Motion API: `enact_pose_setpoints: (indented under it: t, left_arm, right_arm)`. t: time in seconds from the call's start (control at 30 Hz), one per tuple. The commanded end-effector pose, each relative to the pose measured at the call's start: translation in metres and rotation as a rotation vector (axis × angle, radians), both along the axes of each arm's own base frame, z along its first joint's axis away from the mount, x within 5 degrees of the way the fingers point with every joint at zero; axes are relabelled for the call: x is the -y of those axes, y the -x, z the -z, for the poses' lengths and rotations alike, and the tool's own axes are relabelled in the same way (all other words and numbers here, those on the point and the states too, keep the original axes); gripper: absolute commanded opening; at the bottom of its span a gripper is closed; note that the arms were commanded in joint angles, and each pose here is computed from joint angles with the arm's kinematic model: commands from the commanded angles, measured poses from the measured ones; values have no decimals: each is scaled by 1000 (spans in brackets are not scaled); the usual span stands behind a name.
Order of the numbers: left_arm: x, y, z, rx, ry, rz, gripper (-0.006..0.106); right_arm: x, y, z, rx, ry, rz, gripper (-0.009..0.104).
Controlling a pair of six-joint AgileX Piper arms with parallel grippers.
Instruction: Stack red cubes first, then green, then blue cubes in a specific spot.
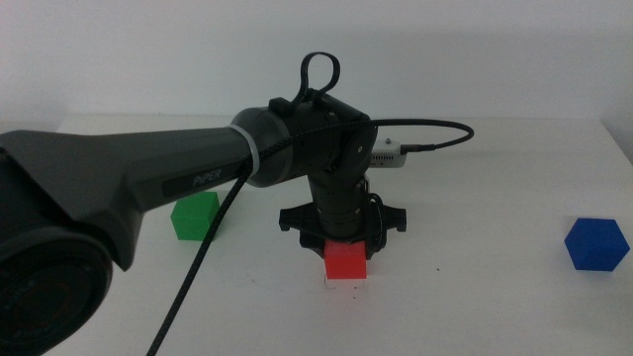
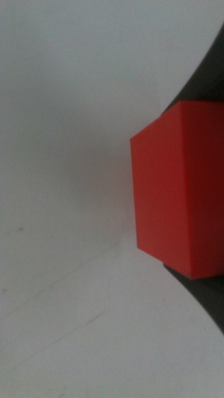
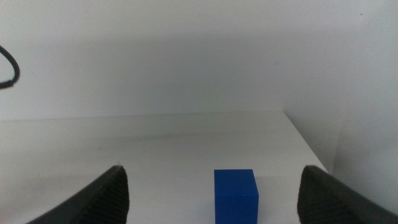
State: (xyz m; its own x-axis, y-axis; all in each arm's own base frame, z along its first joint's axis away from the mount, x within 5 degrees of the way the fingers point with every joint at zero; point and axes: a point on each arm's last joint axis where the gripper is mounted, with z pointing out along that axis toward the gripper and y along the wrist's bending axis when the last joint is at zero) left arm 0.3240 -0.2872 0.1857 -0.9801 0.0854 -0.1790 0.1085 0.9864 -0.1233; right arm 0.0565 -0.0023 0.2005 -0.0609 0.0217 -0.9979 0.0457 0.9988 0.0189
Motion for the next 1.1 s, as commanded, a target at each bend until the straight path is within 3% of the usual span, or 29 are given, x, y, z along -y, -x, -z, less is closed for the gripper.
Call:
enact_pose_setpoints:
  t: [0.0,0.33,0.5,0.6,0.63,0.67,0.73,0.9,1.07]
  left_arm:
    - [3,-1,2,-5,16,-17,-1]
    - [5,-4,22,-26,-9,-21,0]
    - [5,-3,29,-43,-31,4,8]
    - [5,-3,29,-42,-30,2,19]
    - [6,-3,29,-50,-15,-5,54]
    - [6,-2,29,-51,-21,-1,71]
    - [4,-2,23,-42,-28,26,91]
    - [-7,7,-33,45,-9,90,94]
    - [-66,12,-107,179,-194,16,94]
  right_arm:
    - [1,0,0,14,10,9,88]
    - [1,0,0,14,10,9,88]
    - [1,0,0,14,10,9,88]
    - [1,0,0,14,10,9,88]
    - [1,0,0,14,10,9,88]
    - [1,0,0,14,10,9,88]
    - [1,0,0,14,10,9,88]
    - [1,0,0,14,10,9,88]
    - [1,0,0,14,10,9,88]
